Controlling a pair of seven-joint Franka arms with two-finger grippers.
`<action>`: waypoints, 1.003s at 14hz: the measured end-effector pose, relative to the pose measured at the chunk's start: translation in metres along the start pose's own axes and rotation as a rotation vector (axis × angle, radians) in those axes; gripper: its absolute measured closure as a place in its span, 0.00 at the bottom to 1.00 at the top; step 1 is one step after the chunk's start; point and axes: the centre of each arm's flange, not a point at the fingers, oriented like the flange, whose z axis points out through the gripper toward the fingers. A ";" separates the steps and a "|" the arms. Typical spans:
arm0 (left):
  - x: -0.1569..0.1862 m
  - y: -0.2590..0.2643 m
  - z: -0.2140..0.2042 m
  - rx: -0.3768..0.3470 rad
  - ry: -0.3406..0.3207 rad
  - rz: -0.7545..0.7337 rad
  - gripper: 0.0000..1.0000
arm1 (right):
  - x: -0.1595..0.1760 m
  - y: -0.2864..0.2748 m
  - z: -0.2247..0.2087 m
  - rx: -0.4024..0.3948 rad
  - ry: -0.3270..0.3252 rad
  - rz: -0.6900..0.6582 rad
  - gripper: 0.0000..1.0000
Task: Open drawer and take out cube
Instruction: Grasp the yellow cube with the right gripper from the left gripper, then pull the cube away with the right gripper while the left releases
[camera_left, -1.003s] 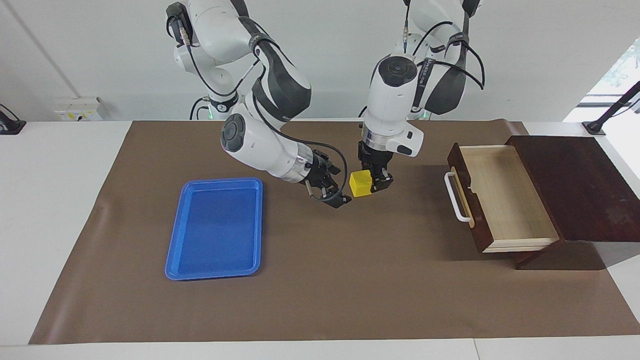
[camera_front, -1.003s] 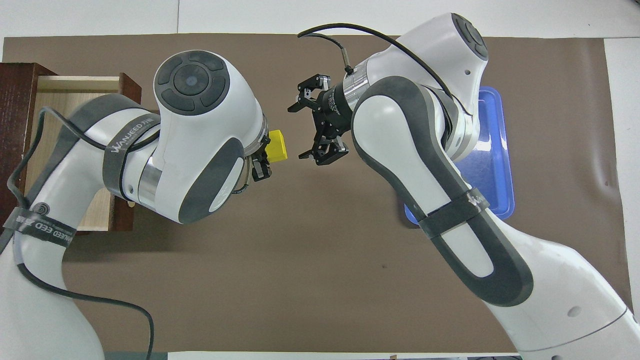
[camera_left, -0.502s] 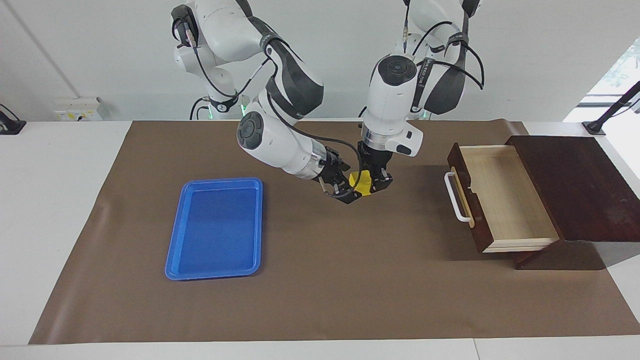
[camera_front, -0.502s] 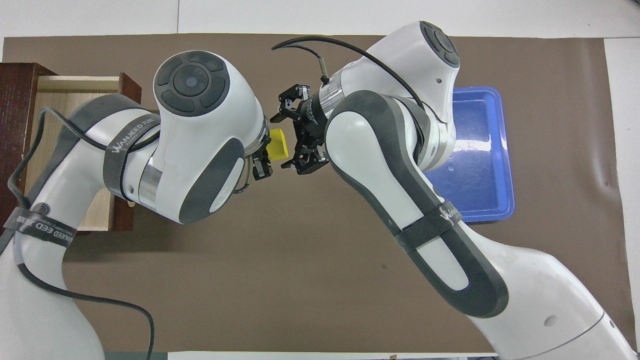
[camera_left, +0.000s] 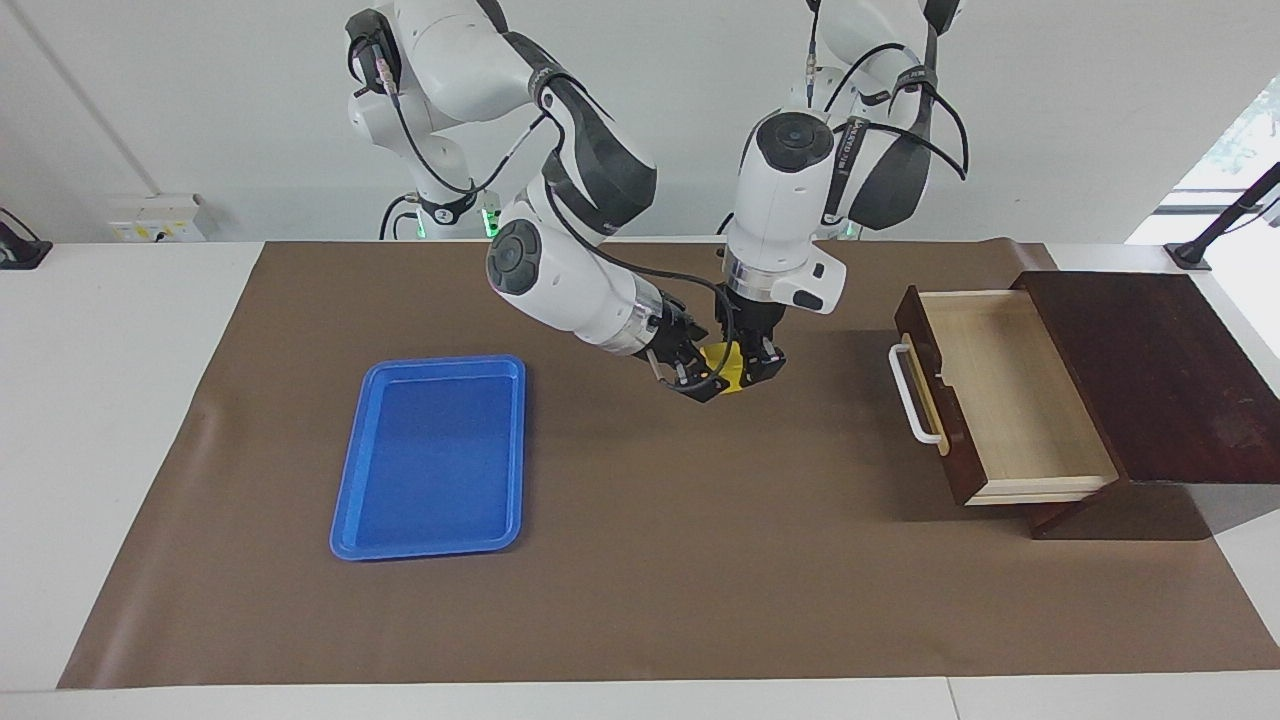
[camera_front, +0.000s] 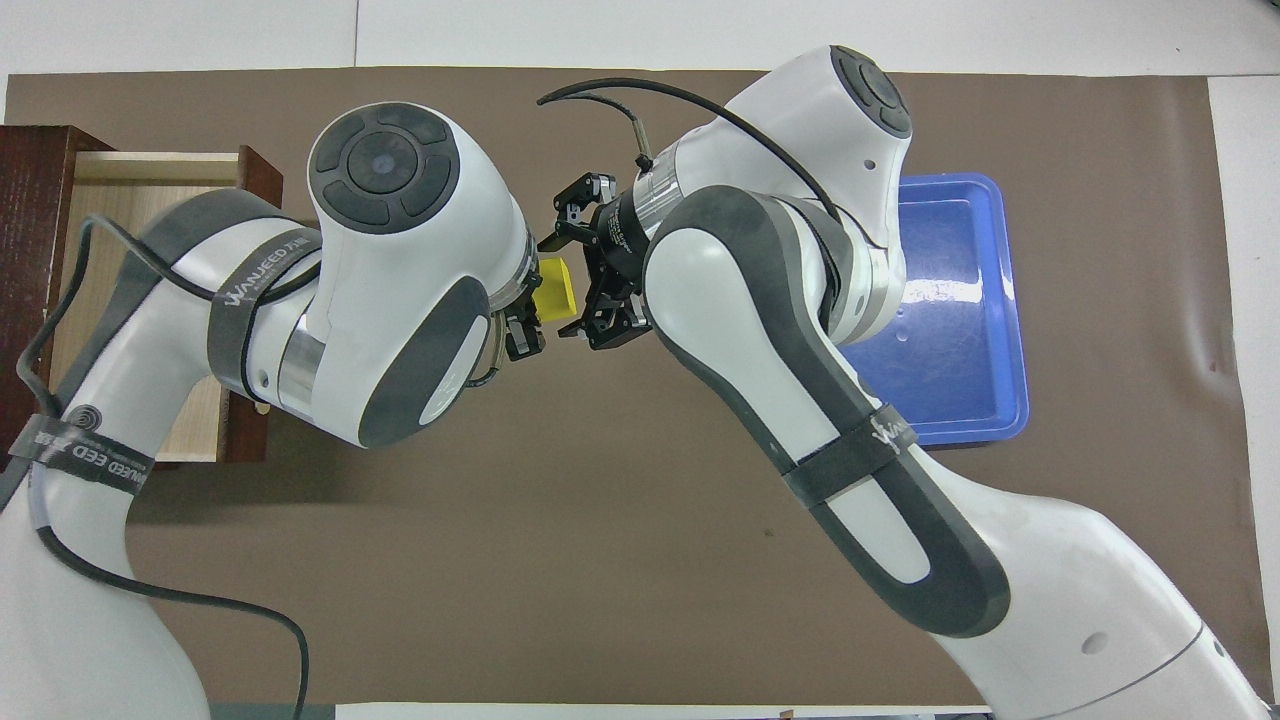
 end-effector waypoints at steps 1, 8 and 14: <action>0.000 0.000 0.000 0.000 0.000 0.000 0.44 | 0.000 0.000 0.000 0.000 0.002 0.000 0.27; 0.000 -0.001 0.002 0.002 0.001 -0.003 0.44 | 0.000 -0.002 -0.001 0.015 0.023 -0.010 0.45; 0.000 0.000 0.002 0.000 0.001 -0.001 0.37 | 0.001 -0.002 -0.002 0.018 0.023 -0.009 0.45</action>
